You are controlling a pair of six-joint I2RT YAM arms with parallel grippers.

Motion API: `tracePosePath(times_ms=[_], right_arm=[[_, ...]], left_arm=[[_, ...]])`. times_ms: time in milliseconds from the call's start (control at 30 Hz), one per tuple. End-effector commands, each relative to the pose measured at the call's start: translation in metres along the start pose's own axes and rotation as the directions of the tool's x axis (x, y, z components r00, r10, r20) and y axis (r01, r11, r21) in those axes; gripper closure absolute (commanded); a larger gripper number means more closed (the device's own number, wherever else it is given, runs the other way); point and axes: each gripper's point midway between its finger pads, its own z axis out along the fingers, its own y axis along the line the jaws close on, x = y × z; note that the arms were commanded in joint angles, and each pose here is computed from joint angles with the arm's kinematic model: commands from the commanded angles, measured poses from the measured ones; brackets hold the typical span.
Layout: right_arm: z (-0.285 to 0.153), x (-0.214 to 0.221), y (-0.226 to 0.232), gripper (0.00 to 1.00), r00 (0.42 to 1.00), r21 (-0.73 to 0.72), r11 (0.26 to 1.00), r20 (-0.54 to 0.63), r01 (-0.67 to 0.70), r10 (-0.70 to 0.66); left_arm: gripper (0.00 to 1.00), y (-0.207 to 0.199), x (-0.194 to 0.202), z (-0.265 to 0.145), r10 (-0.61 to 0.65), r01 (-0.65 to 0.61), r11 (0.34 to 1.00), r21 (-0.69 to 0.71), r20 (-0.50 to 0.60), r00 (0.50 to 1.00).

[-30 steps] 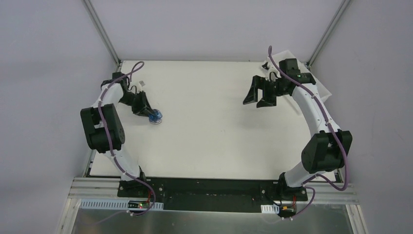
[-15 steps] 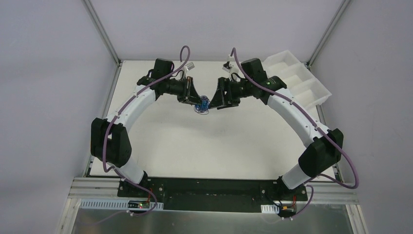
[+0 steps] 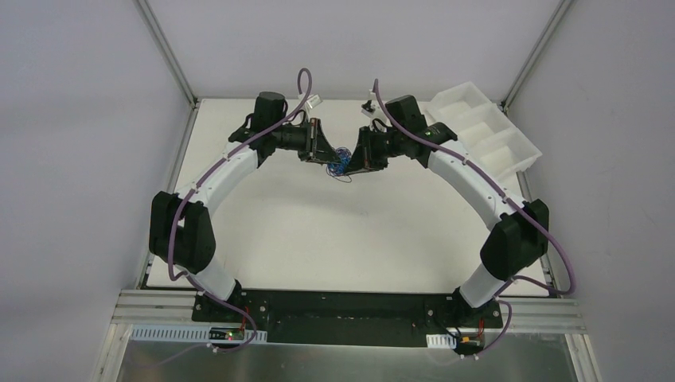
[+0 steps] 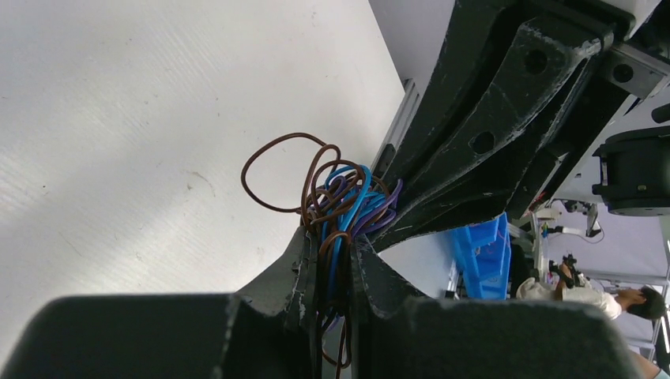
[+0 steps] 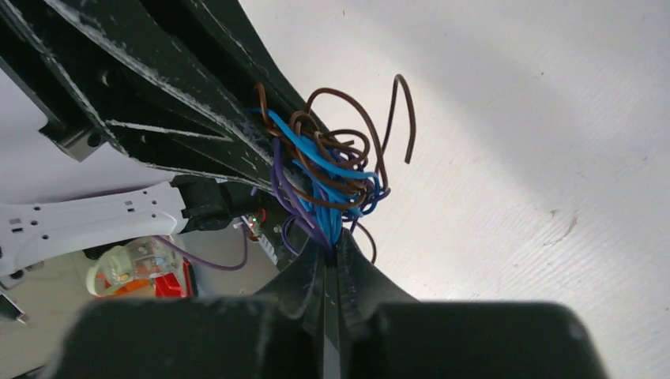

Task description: Untangle the cables

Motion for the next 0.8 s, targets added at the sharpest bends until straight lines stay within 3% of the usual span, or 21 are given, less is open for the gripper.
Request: tracePosePath(times_ms=[0, 167, 233, 567, 767], right_arm=[[-0.013, -0.023, 0.011, 1.0, 0.993, 0.022, 0.997, 0.092, 0.069, -0.071], [-0.031, -0.015, 0.012, 1.0, 0.986, 0.034, 0.992, 0.106, 0.125, -0.128], [-0.034, -0.008, 0.015, 1.0, 0.986, 0.019, 0.991, 0.101, 0.134, -0.135], [-0.04, 0.0, 0.033, 1.0, 0.985, -0.08, 0.985, 0.082, 0.156, -0.149], [-0.042, 0.012, 0.055, 1.0, 0.98, -0.156, 0.968, 0.046, 0.198, -0.193]], left_arm=[[0.99, -0.04, 0.004, -0.014, 0.058, -0.058, 0.993, 0.106, 0.004, 0.998], [0.5, -0.012, 0.005, -0.039, 0.005, -0.004, 1.0, -0.004, 0.058, 0.998], [0.39, -0.007, 0.001, -0.045, 0.033, -0.029, 0.999, -0.044, 0.085, 0.996], [0.25, 0.002, 0.009, -0.031, 0.057, -0.051, 0.994, -0.093, 0.069, 0.996], [0.29, 0.005, 0.012, -0.016, 0.048, -0.045, 0.998, -0.052, 0.06, 0.997]])
